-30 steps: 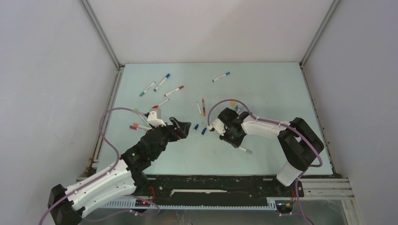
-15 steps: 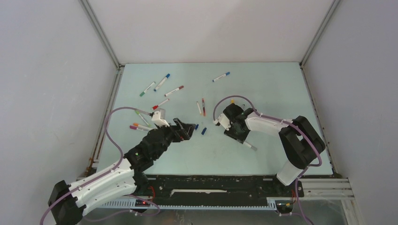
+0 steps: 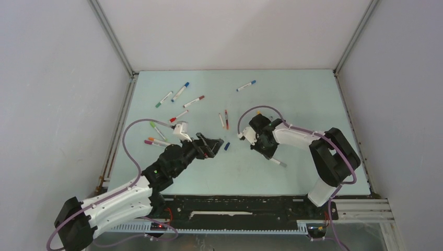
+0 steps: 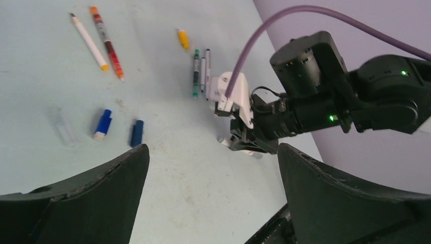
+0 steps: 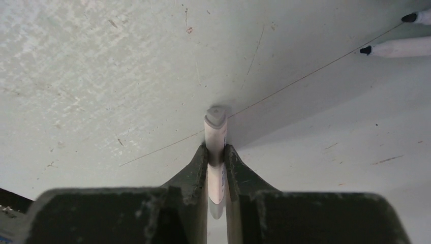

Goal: Open the pen caps
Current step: Pick up the pen from the center of the board.

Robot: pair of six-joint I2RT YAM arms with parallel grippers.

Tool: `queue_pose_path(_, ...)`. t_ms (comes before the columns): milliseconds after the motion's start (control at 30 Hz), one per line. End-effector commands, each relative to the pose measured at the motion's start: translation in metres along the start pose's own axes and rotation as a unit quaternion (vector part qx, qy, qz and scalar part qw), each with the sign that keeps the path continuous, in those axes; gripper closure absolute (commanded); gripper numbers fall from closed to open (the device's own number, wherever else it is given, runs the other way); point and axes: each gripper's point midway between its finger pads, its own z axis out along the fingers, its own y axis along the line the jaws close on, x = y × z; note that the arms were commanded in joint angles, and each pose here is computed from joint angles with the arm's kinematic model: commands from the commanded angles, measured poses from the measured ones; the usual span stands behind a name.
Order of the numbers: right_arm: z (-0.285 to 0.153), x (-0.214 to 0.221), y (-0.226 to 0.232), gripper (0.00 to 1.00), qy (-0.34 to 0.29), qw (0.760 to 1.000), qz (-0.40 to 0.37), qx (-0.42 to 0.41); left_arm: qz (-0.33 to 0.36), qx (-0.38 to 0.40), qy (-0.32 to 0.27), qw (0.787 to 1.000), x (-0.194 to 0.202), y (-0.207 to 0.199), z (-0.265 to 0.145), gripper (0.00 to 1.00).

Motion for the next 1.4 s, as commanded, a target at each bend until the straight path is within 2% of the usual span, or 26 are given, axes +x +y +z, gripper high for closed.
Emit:
queue_pose_path(0, 0.005, 0.009, 0.012, 1.00, -0.001, 0.998, 0.032, -0.056, -0.011, 0.077, 0.009, 0.997, 0.006, -0.027, 0.003, 0.02)
queue_pose_path(167, -0.035, -0.007, -0.005, 1.00, -0.101, 0.986, 0.093, -0.099, 0.003, 0.131, 0.032, 0.991, 0.018, -0.054, 0.010, 0.04)
queue_pose_path(400, -0.099, -0.023, -0.030, 1.00, -0.252, 0.940, 0.174, -0.149, 0.005, 0.184, 0.095, 0.978, 0.052, -0.094, 0.036, 0.03)
queue_pose_path(500, -0.127, -0.027, -0.040, 1.00, -0.316, 0.905, 0.217, -0.183, -0.002, 0.204, 0.116, 0.972, 0.064, -0.114, 0.049, 0.03)
queue_pose_path(667, -0.174, -0.018, -0.065, 1.00, -0.419, 0.823, 0.291, -0.248, -0.025, 0.235, 0.144, 0.961, 0.082, -0.142, 0.076, 0.04)
queue_pose_path(800, -0.196, -0.011, -0.077, 1.00, -0.466, 0.769, 0.327, -0.289, -0.049, 0.257, 0.155, 0.953, 0.089, -0.164, 0.094, 0.05)
queue_pose_path(867, -0.199, -0.007, -0.082, 1.00, -0.478, 0.753, 0.339, -0.299, -0.060, 0.260, 0.162, 0.950, 0.093, -0.171, 0.103, 0.06)
queue_pose_path(1000, -0.202, -0.004, -0.087, 1.00, -0.487, 0.739, 0.349, -0.306, -0.084, 0.269, 0.172, 0.944, 0.100, -0.187, 0.119, 0.07)
queue_pose_path(1100, -0.203, -0.004, -0.087, 1.00, -0.492, 0.738, 0.347, -0.305, -0.096, 0.268, 0.181, 0.941, 0.107, -0.194, 0.129, 0.10)
queue_pose_path(1367, -0.205, -0.005, -0.085, 1.00, -0.494, 0.732, 0.348, -0.315, -0.128, 0.246, 0.205, 0.938, 0.130, -0.195, 0.152, 0.27)
